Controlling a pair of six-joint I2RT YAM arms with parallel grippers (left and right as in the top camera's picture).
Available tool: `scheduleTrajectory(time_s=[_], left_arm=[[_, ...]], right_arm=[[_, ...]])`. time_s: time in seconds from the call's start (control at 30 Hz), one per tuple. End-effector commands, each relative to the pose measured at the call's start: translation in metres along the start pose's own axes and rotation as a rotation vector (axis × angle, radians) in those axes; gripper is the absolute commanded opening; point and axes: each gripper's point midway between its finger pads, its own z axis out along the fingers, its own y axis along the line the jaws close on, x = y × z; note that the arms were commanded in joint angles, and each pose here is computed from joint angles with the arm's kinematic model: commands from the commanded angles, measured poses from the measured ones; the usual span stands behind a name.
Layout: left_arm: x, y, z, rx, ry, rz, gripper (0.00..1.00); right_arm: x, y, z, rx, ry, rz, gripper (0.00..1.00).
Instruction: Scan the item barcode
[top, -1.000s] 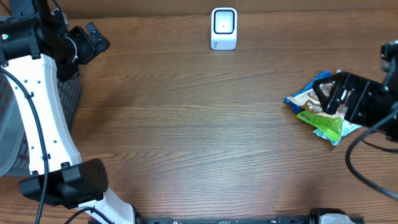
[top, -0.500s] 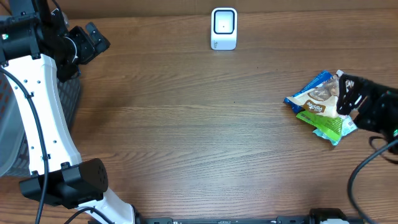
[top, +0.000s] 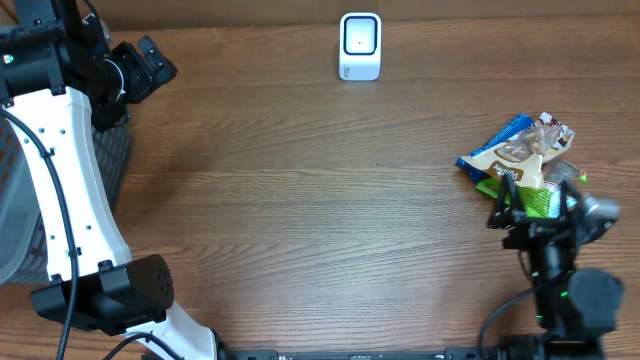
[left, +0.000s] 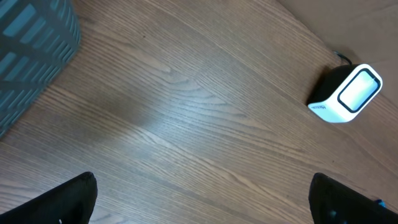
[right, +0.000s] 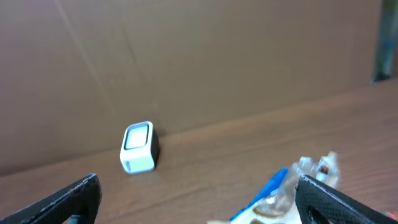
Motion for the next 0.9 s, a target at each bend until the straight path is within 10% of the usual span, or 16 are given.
scheduleTrajectory(time_s=[0.0,0.87], left_arm=[[-0.002,-0.006,-0.006,0.018,-0.016,0.000,1.00],[-0.002,-0.006,-0.006,0.018,-0.016,0.000,1.00]], right_arm=[[0.037,0.003,0.000,-0.087,-0.041,-0.006,1.00],[0.079,-0.013,-0.005,-0.041,0.004,-0.020,1.00]])
